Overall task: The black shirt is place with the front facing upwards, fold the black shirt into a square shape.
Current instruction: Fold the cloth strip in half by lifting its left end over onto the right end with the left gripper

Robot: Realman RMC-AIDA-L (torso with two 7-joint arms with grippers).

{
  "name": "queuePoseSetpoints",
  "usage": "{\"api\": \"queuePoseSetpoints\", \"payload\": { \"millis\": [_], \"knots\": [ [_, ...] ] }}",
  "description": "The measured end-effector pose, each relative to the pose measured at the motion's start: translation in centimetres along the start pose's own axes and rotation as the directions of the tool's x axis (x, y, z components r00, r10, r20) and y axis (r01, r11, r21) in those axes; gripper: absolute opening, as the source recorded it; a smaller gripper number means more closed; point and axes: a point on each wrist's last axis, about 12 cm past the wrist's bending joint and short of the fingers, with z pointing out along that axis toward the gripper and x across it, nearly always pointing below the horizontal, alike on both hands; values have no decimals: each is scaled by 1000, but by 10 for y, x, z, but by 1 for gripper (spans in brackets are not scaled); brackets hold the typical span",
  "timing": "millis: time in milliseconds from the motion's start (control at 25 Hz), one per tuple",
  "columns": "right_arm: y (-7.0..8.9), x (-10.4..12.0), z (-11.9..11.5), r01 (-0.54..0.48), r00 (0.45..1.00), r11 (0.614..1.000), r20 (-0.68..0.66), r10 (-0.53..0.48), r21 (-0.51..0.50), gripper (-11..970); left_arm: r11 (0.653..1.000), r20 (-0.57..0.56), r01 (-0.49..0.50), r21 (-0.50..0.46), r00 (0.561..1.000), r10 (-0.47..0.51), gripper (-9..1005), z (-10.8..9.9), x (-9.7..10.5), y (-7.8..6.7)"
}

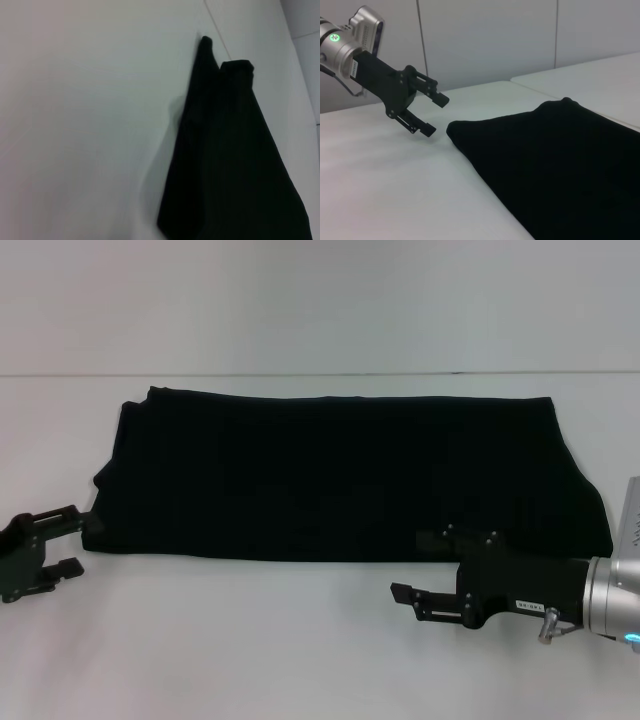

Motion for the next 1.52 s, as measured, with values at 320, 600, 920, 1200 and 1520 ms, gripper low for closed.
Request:
{"api": "queuePoseSetpoints", "payload": {
  "millis": [320,600,920,1200,1520],
  "knots": [
    [1,2,0,-8,1000,1000,-3,8,-2,825,1000,37,17,-24,999,-16,807,7,-1,3],
    [1,2,0,-11,1000,1000,-3,11,1,825,999,43,26,-30,999,-24,807,17,-2,1],
    [1,2,1,-17,1000,1000,-1,17,-1,826,999,52,18,-35,999,-16,806,31,-6,-8],
    [1,1,1,-26,1000,1000,10,26,8,826,998,44,-25,-56,999,27,765,43,-8,-17],
    [0,1,0,-36,999,999,21,36,18,826,990,39,-114,-79,992,118,618,49,-7,-22]
  ]
}}
